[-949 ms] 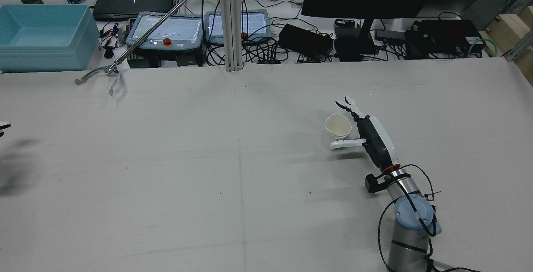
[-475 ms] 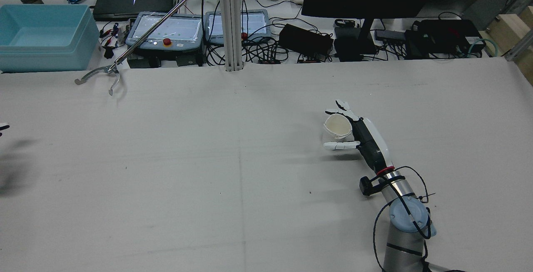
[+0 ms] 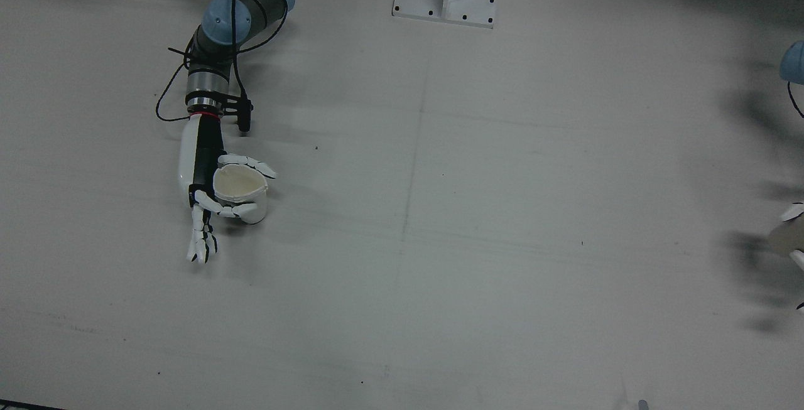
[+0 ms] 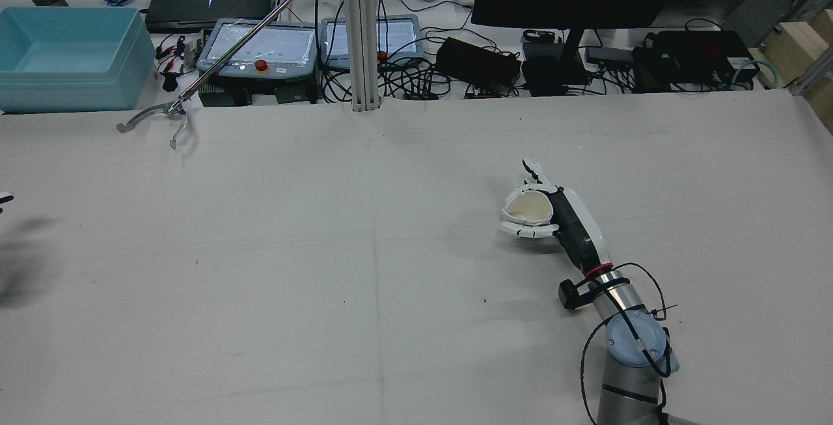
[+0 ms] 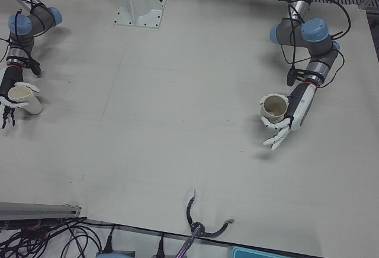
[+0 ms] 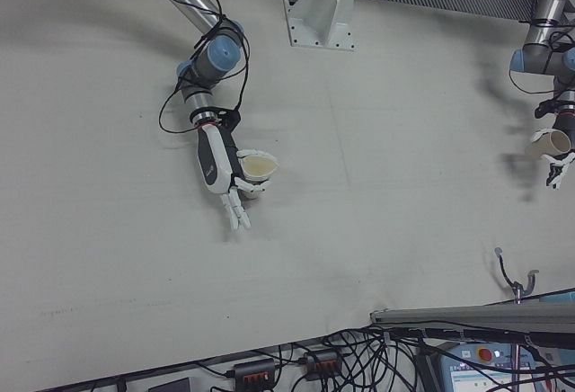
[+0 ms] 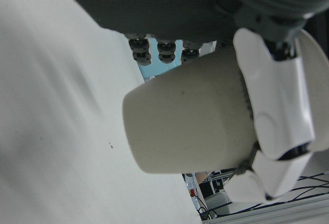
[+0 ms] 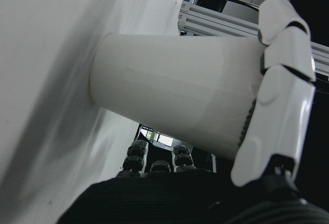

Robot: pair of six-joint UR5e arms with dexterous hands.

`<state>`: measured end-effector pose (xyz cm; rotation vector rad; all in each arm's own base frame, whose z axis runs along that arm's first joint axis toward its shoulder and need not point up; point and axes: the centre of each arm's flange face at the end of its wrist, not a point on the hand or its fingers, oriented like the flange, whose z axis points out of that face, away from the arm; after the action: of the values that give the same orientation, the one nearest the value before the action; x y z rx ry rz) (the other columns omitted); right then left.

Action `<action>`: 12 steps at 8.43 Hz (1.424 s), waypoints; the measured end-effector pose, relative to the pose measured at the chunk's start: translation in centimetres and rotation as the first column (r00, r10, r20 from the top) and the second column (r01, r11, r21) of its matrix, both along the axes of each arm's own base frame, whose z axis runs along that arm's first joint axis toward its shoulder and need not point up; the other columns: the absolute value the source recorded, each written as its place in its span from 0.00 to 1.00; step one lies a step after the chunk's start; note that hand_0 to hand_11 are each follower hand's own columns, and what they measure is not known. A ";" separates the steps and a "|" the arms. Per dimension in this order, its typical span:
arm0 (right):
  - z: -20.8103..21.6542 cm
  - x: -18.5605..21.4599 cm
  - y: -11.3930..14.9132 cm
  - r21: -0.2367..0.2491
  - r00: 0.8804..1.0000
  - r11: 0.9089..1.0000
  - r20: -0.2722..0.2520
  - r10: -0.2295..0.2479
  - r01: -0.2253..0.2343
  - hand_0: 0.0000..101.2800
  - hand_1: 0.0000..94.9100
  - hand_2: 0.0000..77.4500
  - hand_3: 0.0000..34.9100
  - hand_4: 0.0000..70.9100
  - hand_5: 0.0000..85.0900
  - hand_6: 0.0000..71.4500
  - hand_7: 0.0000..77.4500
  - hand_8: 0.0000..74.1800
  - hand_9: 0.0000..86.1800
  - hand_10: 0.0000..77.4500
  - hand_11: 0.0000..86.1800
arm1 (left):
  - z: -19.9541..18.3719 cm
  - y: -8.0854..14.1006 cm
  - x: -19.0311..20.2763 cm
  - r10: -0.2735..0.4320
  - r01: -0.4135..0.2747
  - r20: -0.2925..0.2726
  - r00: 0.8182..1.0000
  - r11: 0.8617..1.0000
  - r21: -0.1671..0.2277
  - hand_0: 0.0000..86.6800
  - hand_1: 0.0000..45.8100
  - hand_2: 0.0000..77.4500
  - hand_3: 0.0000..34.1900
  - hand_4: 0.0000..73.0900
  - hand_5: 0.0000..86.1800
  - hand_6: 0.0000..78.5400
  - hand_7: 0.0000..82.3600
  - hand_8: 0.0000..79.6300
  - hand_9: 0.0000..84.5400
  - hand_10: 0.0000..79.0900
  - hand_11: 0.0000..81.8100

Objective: Pour water
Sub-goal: 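Lift both cups, left hand cup toward the table middle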

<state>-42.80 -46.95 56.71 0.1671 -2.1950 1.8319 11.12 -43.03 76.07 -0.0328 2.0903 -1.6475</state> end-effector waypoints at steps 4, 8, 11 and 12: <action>-1.7 0.2 0.1 0.018 0.999 1.000 0.037 -0.005 0.005 0.56 0.19 0.36 0.00 0.82 0.42 0.11 0.15 0.01 0.04 0.09 0.13 | -1.7 -0.5 0.5 0.012 -0.011 -0.037 0.999 1.000 0.015 0.58 0.32 0.46 0.00 0.59 0.53 0.17 0.22 0.08 0.10 0.08 0.13; -8.0 4.7 -1.7 0.075 0.994 0.996 0.102 0.049 -0.057 0.58 0.26 0.40 0.00 0.55 0.55 0.14 0.20 0.01 0.02 0.06 0.11 | -10.4 -4.5 7.8 0.098 -0.091 -0.079 0.992 0.992 0.087 0.59 0.32 0.47 0.00 0.59 0.53 0.22 0.28 0.09 0.12 0.08 0.13; -12.3 8.4 -1.4 0.099 0.993 0.990 0.074 0.089 -0.097 0.58 0.29 0.46 0.00 0.35 0.67 0.15 0.21 0.01 0.04 0.05 0.09 | -19.8 -8.0 18.7 0.195 -0.180 -0.074 0.978 0.968 0.173 0.59 0.32 0.47 0.00 0.60 0.52 0.23 0.31 0.10 0.15 0.09 0.15; -13.7 9.3 -1.1 0.115 0.993 0.988 0.067 0.101 -0.108 0.58 0.29 0.46 0.00 0.35 0.67 0.15 0.21 0.01 0.04 0.05 0.09 | -23.7 -8.7 22.7 0.228 -0.210 -0.068 0.971 0.956 0.203 0.59 0.32 0.47 0.00 0.60 0.52 0.24 0.31 0.12 0.17 0.09 0.15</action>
<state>-33.51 -48.07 42.99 0.2585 -2.3801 1.7826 33.82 -51.69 52.33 -0.2709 2.2176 -1.3290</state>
